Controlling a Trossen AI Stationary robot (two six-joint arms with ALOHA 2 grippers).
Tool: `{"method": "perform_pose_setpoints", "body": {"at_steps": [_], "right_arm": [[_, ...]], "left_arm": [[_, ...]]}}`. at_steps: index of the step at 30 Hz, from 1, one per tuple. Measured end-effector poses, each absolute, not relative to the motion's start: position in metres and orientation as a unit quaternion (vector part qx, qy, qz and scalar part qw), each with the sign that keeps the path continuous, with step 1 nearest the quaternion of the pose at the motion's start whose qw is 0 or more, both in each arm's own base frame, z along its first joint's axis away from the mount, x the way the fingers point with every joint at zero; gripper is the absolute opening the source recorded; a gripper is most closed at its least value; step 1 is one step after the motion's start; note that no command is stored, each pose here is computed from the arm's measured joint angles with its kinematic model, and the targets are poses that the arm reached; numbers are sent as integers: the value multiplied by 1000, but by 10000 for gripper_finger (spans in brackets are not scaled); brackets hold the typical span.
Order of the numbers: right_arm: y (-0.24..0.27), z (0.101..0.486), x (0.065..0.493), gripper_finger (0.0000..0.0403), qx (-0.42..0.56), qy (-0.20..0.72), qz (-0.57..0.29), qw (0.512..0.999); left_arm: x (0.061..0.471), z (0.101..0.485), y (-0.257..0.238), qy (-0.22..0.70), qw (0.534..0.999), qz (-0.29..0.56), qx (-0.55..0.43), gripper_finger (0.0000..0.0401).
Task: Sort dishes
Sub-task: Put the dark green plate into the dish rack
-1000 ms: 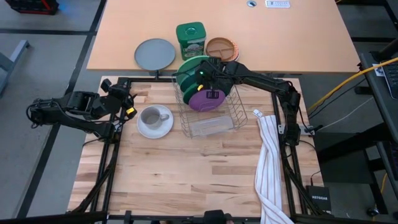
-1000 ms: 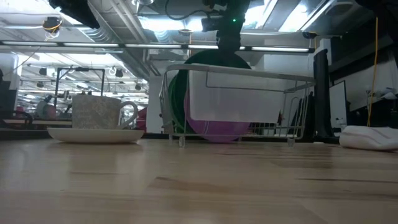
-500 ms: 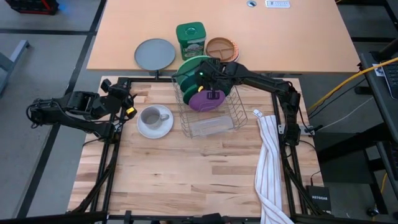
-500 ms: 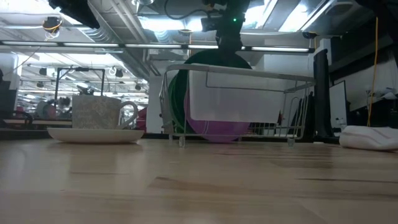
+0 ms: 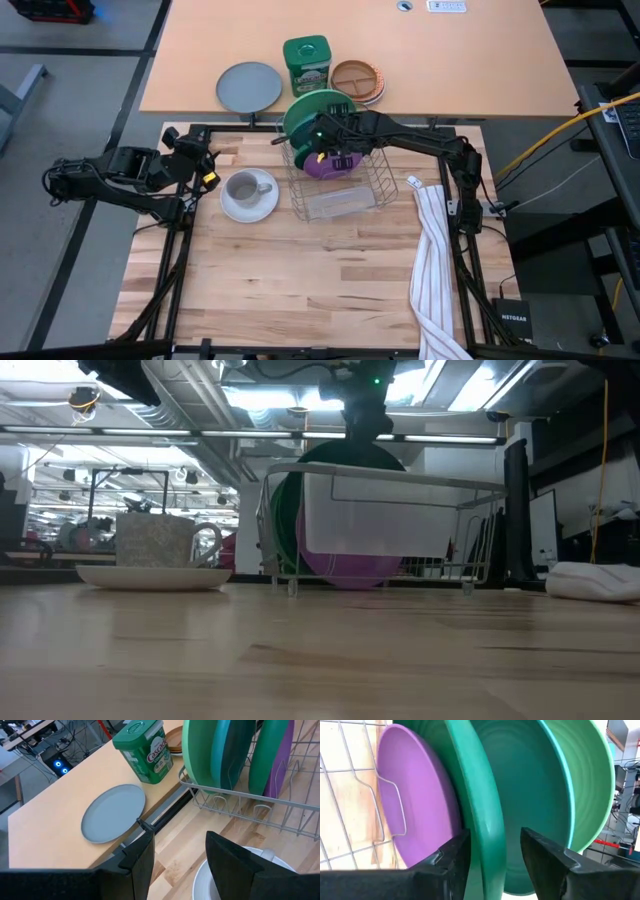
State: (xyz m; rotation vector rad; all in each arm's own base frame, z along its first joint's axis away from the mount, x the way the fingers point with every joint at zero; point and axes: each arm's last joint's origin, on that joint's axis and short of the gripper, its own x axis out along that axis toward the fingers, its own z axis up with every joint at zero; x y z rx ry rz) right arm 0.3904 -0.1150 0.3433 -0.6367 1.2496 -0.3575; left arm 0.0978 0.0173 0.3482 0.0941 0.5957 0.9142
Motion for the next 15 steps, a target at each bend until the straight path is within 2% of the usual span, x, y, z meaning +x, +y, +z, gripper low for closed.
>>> {"method": "perform_pose_setpoints", "body": {"at_steps": [15], "right_arm": [[-115, 351, 387, 175, -310, 579, -197, 728]], "left_arm": [[98, 348, 17, 283, 854, 435, 45, 166]]}}
